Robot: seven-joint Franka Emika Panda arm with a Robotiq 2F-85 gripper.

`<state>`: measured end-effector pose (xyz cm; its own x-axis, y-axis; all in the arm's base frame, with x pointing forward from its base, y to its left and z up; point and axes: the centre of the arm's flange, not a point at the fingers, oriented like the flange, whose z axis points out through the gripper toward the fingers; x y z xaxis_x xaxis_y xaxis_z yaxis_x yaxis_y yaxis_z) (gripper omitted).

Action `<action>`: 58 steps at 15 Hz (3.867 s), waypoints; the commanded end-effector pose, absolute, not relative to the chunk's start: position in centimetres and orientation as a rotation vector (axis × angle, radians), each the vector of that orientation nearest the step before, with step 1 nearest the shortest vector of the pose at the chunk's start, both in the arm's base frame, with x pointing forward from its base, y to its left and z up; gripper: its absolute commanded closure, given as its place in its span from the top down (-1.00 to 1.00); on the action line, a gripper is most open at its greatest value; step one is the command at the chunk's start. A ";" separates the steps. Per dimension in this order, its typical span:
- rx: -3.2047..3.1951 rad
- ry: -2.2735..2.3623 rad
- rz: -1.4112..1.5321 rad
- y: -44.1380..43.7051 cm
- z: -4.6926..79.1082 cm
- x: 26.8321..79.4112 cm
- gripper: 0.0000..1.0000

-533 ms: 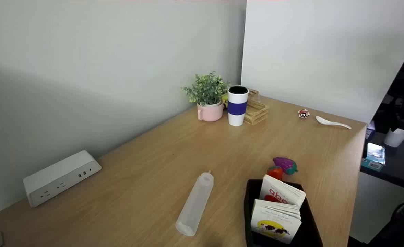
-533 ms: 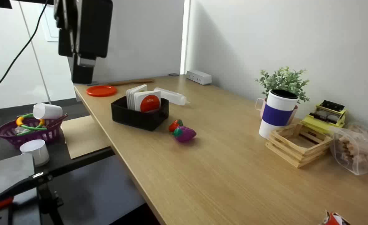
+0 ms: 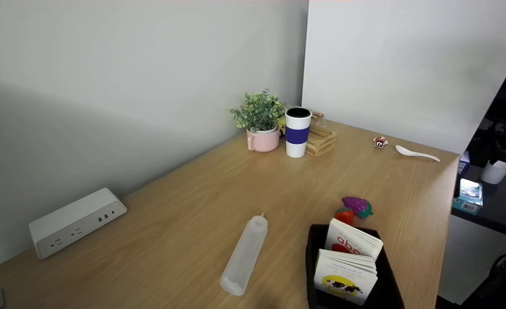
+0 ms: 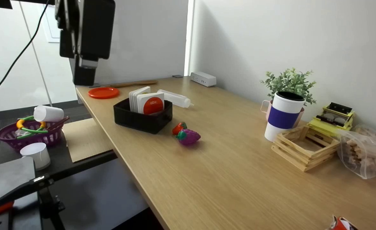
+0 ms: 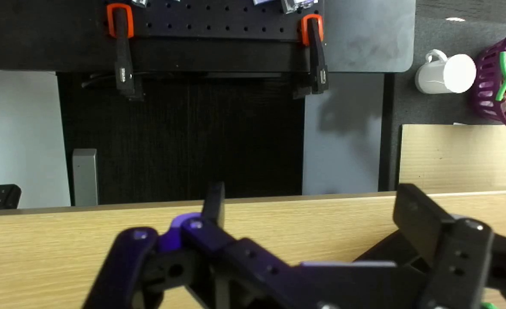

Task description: Place the two books on the desk

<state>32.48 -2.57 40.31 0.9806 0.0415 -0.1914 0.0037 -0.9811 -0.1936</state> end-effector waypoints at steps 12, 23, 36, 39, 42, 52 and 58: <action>-3.029 -0.237 0.054 2.2 38.0 37.7 1.00; -3.038 -0.287 -0.004 4.0 37.7 37.9 1.00; -2.908 -0.316 -0.346 10.9 36.6 44.9 1.00; -2.927 -0.388 -0.279 13.5 35.6 47.6 1.00; -2.940 -0.464 -0.204 15.2 34.3 49.9 1.00; -2.946 -0.396 -0.247 15.1 32.9 49.4 1.00; -2.960 -0.311 -0.221 13.3 30.7 51.1 1.00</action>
